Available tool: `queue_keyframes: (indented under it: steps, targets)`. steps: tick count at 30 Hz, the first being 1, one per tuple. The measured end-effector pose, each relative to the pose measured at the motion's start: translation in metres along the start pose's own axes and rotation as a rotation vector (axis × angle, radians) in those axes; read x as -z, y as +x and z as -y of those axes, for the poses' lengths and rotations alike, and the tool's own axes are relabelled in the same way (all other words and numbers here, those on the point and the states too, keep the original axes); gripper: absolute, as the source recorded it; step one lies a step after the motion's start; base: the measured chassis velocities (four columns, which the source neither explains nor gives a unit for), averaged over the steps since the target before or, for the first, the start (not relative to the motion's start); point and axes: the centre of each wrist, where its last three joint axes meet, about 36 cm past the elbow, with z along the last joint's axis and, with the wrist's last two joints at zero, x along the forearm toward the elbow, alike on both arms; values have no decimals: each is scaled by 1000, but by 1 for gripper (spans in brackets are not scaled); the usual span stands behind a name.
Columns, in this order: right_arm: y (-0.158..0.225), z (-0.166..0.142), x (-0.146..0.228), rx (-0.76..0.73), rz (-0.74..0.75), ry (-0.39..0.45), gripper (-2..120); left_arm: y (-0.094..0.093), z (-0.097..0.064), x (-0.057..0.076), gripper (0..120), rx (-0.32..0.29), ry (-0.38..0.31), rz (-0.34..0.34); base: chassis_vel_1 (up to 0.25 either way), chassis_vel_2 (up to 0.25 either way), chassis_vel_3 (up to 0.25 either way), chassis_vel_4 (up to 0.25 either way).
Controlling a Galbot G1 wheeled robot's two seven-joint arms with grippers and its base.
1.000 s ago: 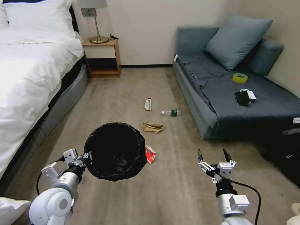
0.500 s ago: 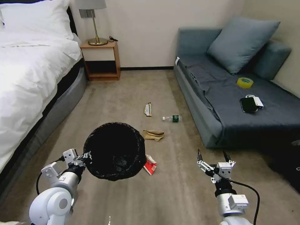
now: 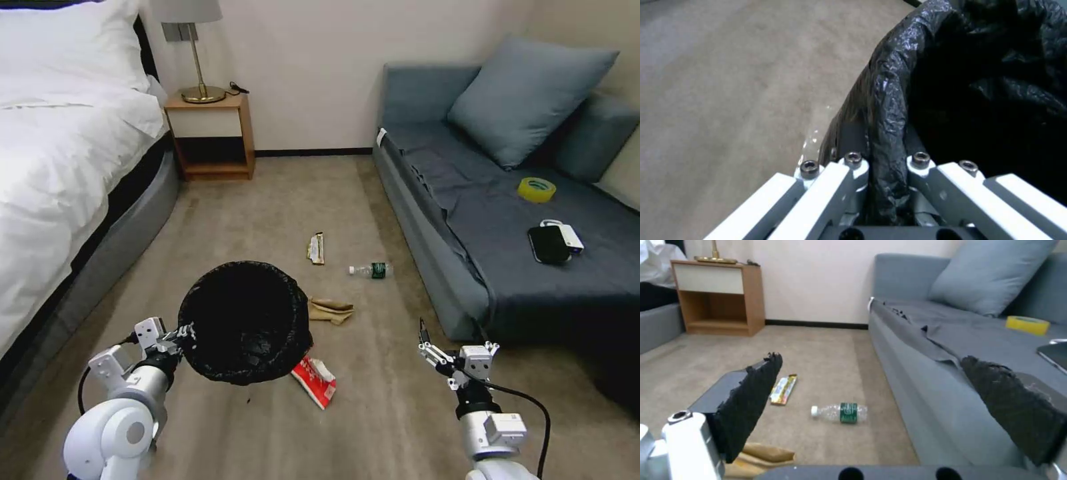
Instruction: Pick up the trash bin, then pick up the garbage on the floor and place it into the trash bin.
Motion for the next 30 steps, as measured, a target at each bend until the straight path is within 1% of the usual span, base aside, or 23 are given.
queue_keyframes:
  steps: [4,8,10,12,15,16,19,21,23,26,28,30]
  targets:
    - [0,-2,-5,11,15,2,100,0,0,0,4,0,1,2,-135,138,127,-128]
    - [0,-3,-7,25,16,6,100,0,-1,0,4,5,-1,3,-44,23,47,-40]
    - [-1,-8,-10,66,8,2,100,1,-6,2,4,27,-28,11,0,0,0,0]
    - [-2,-11,-10,82,0,-3,100,1,-8,3,4,34,-40,13,0,0,0,0]
    - [-10,-20,-6,158,-56,-32,100,3,-18,8,4,65,-75,23,0,0,0,0]
    - [-10,-20,-6,158,-56,-32,100,3,-18,8,4,65,-75,23,0,0,0,0]
    - [-23,-29,-9,233,-134,-65,100,6,-30,12,4,78,-88,25,0,0,0,0]
    - [-26,-30,-10,248,-152,-71,100,8,-32,12,4,79,-90,25,0,0,0,0]
    - [-35,-33,-17,300,-205,-79,100,10,-37,13,4,82,-93,25,0,0,0,0]
    - [-45,-31,-26,344,-249,-65,100,12,-40,13,4,84,-94,23,0,0,0,0]
    - [-57,-21,-35,395,-307,-33,100,16,-42,13,4,86,-92,25,0,0,0,0]
    - [-62,-18,-37,415,-334,-30,100,17,-43,14,4,85,-93,25,0,0,0,0]
